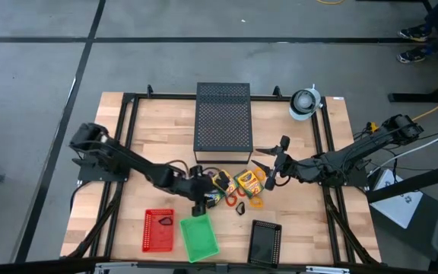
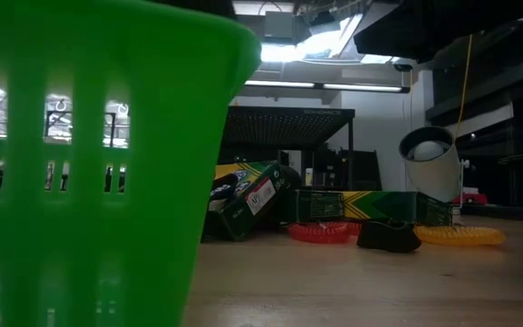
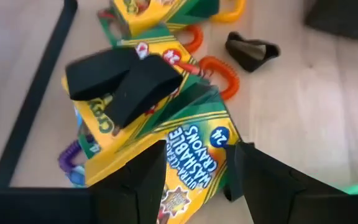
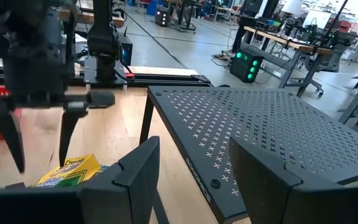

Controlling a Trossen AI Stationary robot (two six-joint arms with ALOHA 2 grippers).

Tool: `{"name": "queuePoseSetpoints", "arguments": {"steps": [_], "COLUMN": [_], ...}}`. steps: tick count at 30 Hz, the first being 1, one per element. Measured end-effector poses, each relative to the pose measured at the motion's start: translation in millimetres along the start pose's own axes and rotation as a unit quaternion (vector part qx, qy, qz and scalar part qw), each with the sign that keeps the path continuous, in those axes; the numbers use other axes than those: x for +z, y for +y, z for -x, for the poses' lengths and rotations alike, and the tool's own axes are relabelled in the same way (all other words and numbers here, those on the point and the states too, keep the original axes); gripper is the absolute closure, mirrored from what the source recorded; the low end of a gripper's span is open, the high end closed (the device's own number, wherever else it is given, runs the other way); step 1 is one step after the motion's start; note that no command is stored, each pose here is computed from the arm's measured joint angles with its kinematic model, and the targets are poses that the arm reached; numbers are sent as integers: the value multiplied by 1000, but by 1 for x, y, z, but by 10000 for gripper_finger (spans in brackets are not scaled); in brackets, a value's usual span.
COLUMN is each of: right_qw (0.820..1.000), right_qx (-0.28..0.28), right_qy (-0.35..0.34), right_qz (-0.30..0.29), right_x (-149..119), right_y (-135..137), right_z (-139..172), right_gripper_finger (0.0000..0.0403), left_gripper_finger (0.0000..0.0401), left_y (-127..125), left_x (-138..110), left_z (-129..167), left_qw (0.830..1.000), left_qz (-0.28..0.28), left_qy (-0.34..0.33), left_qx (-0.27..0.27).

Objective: Pick & Place Office Desk Supplies
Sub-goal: Put the black rubberband into the red bin

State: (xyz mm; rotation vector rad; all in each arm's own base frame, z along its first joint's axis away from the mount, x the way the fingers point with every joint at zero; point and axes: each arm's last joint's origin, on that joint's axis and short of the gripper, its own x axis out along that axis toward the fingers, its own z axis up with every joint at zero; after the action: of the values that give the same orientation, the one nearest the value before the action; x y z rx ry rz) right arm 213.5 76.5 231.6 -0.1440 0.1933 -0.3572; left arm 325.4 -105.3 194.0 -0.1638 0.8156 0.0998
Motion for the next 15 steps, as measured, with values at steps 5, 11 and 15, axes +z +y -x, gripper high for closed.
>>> {"name": "queuePoseSetpoints", "arguments": {"steps": [5,11,15], "right_qw": [1000,1000,1000], "right_qx": [5,28,28], "right_qy": [0,0,0], "right_qz": [0,-5,-12], "right_x": [0,0,0], "right_y": [0,2,2], "right_z": [0,0,0], "right_gripper_finger": [207,207,207], "left_gripper_finger": [212,212,212], "left_y": [-14,-21,-24], "left_x": [12,14,12], "left_z": [-11,-8,-7], "left_qw": [999,997,996], "left_qz": [25,50,72], "left_qy": [16,54,50], "left_qx": [-19,7,24]}}
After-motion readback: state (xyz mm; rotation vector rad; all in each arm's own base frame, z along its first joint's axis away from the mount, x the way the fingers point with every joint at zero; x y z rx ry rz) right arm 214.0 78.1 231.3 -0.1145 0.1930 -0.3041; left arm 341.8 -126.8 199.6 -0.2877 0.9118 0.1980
